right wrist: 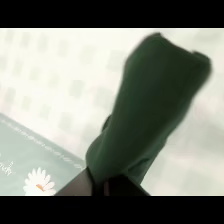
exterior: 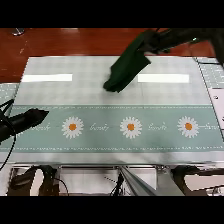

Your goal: Fold the shirts.

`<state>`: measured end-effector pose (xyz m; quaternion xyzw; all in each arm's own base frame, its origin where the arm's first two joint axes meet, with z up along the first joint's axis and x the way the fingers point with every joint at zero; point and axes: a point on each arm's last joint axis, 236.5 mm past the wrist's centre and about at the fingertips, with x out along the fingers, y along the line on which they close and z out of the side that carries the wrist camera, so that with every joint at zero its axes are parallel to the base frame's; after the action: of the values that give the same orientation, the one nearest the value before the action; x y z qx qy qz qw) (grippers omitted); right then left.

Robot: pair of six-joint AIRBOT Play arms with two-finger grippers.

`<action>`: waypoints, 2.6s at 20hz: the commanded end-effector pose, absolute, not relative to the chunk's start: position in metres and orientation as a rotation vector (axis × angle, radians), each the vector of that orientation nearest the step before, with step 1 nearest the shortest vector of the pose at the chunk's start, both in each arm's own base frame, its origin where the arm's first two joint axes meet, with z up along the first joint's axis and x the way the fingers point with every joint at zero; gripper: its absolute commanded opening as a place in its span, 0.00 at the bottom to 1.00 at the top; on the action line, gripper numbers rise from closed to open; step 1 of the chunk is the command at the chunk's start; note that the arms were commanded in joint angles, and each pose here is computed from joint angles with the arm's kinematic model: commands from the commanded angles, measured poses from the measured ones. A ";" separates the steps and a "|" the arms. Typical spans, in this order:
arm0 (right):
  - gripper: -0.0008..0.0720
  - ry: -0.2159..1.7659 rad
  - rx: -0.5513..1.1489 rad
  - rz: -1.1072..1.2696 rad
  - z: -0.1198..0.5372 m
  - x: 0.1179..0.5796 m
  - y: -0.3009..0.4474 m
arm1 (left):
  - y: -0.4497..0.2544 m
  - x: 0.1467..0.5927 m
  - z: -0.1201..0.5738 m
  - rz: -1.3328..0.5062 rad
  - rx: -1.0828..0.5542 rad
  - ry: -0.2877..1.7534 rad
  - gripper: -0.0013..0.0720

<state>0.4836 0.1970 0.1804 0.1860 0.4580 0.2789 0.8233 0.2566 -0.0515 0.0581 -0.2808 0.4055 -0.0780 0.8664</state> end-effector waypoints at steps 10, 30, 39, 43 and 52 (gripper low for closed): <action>0.07 1.001 0.552 -0.061 0.246 0.378 -0.096 | -0.052 0.256 0.058 -0.164 -0.587 0.849 0.05; 0.86 1.065 0.993 -1.323 0.144 0.046 -0.199 | -0.057 0.267 0.074 -0.202 -0.604 0.785 0.05; 0.07 0.686 0.914 -0.254 0.208 0.311 -0.145 | -0.091 0.373 0.229 -0.548 -0.618 0.626 0.05; 0.07 0.712 0.514 0.119 0.208 0.408 -0.004 | -0.179 0.386 0.242 -0.774 -0.391 0.677 0.04; 0.07 1.291 0.034 0.014 -0.009 0.399 0.081 | -0.153 0.379 0.026 -0.301 -0.062 1.216 0.05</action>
<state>0.4006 0.0699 0.0282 0.0435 0.5711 0.0277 0.8193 0.3801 -0.1708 0.0660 -0.0706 0.5289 -0.1934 0.8233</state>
